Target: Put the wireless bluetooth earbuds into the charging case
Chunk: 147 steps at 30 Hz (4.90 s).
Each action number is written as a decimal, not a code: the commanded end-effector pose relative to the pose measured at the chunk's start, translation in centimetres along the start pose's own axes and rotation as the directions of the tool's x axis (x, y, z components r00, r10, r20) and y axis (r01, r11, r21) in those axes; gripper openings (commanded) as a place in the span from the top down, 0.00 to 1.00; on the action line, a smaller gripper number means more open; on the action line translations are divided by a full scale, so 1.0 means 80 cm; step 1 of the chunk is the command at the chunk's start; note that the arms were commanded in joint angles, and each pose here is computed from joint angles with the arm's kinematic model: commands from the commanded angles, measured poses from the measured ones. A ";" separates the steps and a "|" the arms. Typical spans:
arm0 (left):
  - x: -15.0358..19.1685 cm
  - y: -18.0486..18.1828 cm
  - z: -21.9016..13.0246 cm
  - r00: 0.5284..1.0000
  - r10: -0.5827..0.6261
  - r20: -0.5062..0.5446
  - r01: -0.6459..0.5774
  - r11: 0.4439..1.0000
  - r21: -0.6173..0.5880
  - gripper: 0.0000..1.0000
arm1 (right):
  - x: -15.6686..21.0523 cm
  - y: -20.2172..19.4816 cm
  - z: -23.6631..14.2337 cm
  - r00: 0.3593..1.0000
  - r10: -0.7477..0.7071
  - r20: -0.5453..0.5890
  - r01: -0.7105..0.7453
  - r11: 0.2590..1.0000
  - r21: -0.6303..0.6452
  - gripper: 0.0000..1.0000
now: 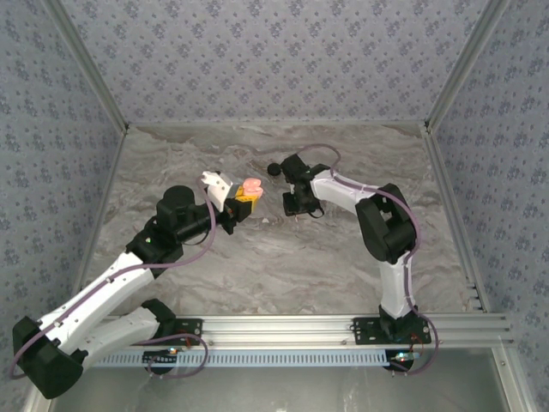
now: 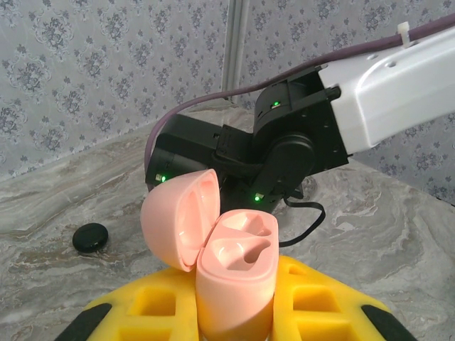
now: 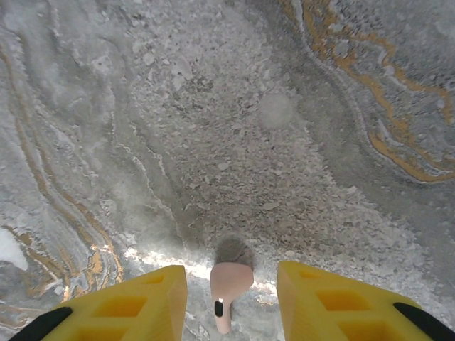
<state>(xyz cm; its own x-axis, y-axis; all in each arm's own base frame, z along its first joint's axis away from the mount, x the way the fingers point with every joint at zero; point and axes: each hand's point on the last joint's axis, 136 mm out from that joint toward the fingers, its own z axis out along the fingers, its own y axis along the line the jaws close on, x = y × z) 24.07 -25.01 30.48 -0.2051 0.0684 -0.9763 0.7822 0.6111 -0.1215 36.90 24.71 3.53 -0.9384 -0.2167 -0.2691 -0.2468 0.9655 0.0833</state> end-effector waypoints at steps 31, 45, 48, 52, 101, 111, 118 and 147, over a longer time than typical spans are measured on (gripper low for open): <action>-0.014 -0.001 -0.001 0.999 0.011 0.038 -0.011 1.000 0.003 0.83 | 0.009 0.001 0.021 0.998 0.010 -0.067 -0.006 0.999 0.052 0.66; -0.014 0.000 -0.001 0.999 0.008 0.037 -0.008 1.000 0.000 0.83 | 0.016 0.004 0.022 0.997 0.003 -0.081 0.001 0.999 0.049 0.77; -0.013 0.001 0.000 0.999 0.004 0.035 -0.004 1.000 -0.002 0.83 | 0.017 0.004 0.020 0.997 0.004 -0.080 -0.001 0.999 0.046 0.79; -0.011 0.001 0.001 1.000 0.000 0.029 0.000 1.000 -0.003 0.83 | 0.014 0.003 0.014 0.998 0.005 -0.063 -0.003 0.999 0.040 0.78; -0.009 0.004 0.002 1.000 -0.006 0.021 0.007 1.000 -0.011 0.83 | 0.023 0.004 0.030 0.990 -0.028 -0.137 0.032 0.999 0.031 0.77; 0.022 0.017 0.029 0.996 -0.069 -0.054 0.067 0.997 -0.033 0.83 | 0.011 -0.001 0.009 0.998 0.000 -0.056 -0.004 0.998 -0.069 0.79; 0.075 0.051 0.060 0.975 -0.191 -0.117 0.180 0.979 -0.097 0.84 | 0.008 -0.024 -0.015 0.999 0.050 0.019 -0.047 0.990 -0.131 0.80; 0.130 0.048 0.118 0.955 -0.276 -0.107 0.277 0.961 -0.013 0.82 | -0.013 0.000 -0.196 0.914 0.128 0.386 0.091 0.860 -0.502 0.79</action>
<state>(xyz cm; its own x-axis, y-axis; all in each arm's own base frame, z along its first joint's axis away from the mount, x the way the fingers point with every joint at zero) 30.78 -28.31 16.75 -0.5221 0.0118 -0.8528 0.6391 0.6675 -0.3821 34.70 21.71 16.30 -0.8303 -0.0227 -0.5568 -0.3574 0.7884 0.5008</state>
